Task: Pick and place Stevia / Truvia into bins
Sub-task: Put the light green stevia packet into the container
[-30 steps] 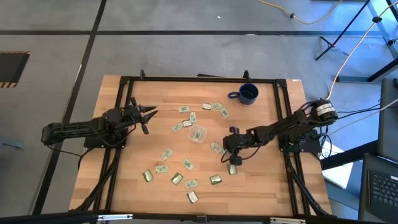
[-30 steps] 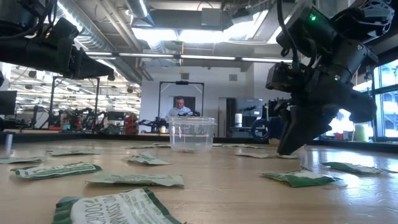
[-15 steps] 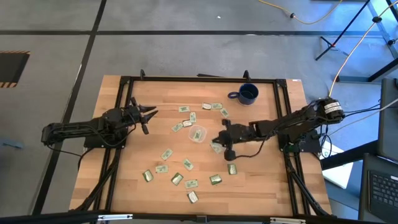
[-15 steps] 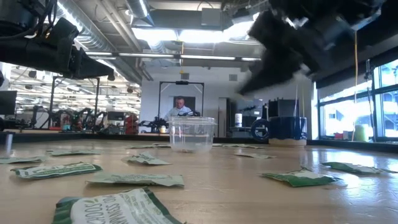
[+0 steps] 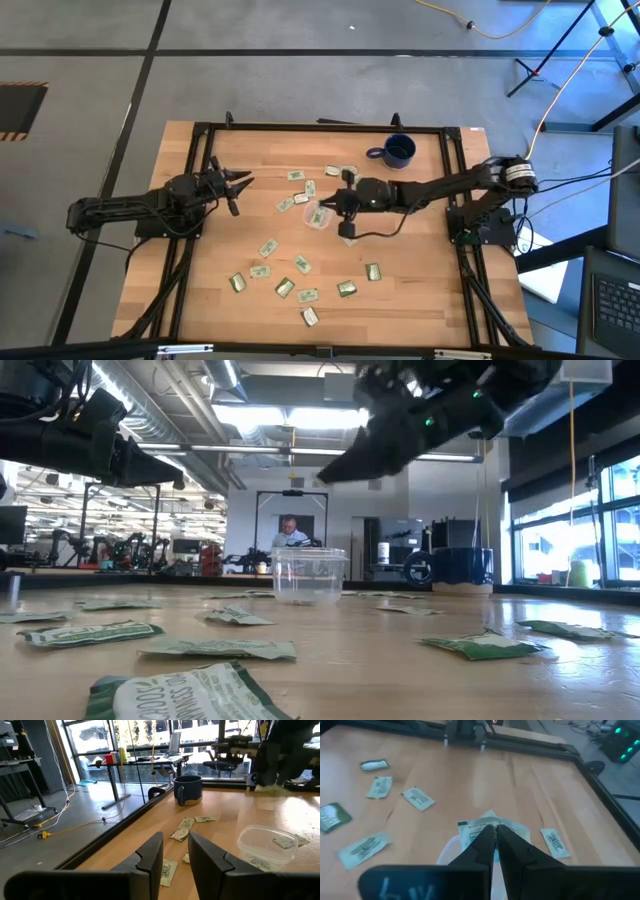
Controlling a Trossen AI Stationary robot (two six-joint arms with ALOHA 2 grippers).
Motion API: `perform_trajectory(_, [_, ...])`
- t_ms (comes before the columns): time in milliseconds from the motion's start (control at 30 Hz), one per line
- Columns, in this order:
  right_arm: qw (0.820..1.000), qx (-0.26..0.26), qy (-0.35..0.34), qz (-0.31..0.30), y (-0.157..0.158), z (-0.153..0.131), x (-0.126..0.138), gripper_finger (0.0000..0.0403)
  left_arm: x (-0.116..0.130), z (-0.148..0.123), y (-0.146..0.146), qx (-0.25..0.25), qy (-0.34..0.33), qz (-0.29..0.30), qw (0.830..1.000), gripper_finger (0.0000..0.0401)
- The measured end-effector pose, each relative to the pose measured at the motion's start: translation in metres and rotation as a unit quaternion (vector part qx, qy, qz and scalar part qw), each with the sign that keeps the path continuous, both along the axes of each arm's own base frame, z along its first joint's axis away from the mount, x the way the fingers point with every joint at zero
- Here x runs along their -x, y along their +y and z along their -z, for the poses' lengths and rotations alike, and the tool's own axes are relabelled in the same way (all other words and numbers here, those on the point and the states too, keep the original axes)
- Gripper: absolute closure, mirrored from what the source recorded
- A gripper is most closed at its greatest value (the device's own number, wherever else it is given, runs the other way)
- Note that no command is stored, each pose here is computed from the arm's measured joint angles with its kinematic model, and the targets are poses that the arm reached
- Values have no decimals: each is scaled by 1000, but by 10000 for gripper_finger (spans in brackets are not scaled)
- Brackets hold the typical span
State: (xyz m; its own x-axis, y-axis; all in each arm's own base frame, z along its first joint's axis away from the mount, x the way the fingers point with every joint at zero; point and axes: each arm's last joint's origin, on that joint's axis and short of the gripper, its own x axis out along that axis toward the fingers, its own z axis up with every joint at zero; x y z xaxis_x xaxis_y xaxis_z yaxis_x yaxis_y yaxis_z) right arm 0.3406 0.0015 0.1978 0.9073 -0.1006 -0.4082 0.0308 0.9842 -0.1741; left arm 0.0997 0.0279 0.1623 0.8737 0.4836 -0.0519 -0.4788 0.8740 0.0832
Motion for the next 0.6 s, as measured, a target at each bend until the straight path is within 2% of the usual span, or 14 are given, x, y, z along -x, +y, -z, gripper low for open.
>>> perform_trajectory(233, [999, 1, 43, -3, 1, 30, -20, 377, 0, 0, 0, 0, 0, 0, 1000, 315])
perform_trajectory(600, [996, -13, 89, 9, -1, 64, -30, 377, 0, 0, 0, 0, 0, 0, 1000, 315])
